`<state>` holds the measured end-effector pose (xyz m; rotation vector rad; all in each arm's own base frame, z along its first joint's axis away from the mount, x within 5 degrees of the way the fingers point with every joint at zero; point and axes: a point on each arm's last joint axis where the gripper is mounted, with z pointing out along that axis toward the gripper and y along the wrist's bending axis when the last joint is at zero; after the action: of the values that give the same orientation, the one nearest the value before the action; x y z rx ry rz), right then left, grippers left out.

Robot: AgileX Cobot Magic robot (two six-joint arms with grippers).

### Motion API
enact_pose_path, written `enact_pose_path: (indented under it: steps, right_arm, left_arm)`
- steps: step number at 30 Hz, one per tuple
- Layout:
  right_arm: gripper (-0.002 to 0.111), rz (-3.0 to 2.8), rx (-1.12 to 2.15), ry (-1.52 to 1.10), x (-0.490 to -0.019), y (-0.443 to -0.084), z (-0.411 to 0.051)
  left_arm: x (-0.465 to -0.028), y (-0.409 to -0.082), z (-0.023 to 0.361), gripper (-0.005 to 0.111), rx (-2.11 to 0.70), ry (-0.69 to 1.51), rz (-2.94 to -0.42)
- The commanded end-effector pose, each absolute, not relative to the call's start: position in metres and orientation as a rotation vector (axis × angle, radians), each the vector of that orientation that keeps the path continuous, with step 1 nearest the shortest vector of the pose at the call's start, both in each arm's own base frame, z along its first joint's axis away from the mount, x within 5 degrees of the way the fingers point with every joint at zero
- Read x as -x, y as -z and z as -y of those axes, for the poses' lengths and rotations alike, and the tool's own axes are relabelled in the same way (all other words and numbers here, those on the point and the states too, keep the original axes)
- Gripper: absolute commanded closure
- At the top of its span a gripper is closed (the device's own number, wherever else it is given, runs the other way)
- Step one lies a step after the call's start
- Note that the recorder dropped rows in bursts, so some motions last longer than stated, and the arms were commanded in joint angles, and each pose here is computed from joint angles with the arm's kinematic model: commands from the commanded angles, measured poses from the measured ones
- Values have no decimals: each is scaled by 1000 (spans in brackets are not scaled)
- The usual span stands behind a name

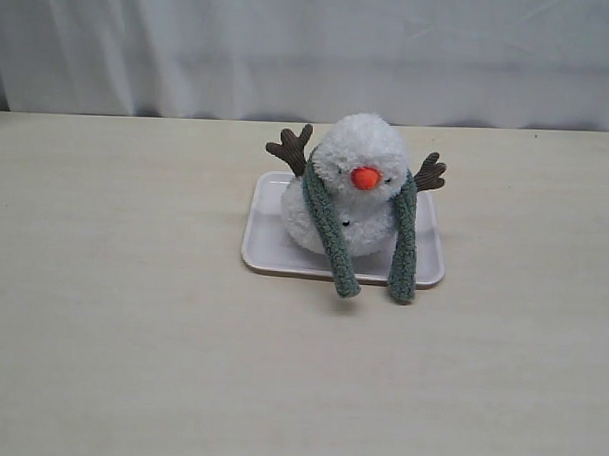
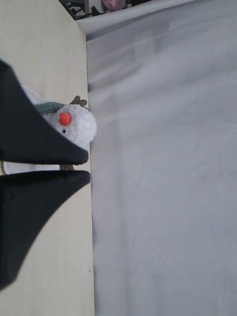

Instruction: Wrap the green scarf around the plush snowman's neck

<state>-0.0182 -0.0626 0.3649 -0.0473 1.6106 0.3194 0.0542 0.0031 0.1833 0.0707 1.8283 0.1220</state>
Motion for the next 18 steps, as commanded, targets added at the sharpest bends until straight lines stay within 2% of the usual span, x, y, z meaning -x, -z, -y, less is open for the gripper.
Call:
enact_pose_path:
  steps: [1, 18]
  right_arm:
    - [104, -1614, 40, -318, 19, -364, 63]
    - [104, -1687, 29, -499, 25, -356, 45]
  left_arm:
    - [-54, -183, -3, 107, -69, -120, -1818]
    - [-54, -184, -3, 107, -69, -120, -1816]
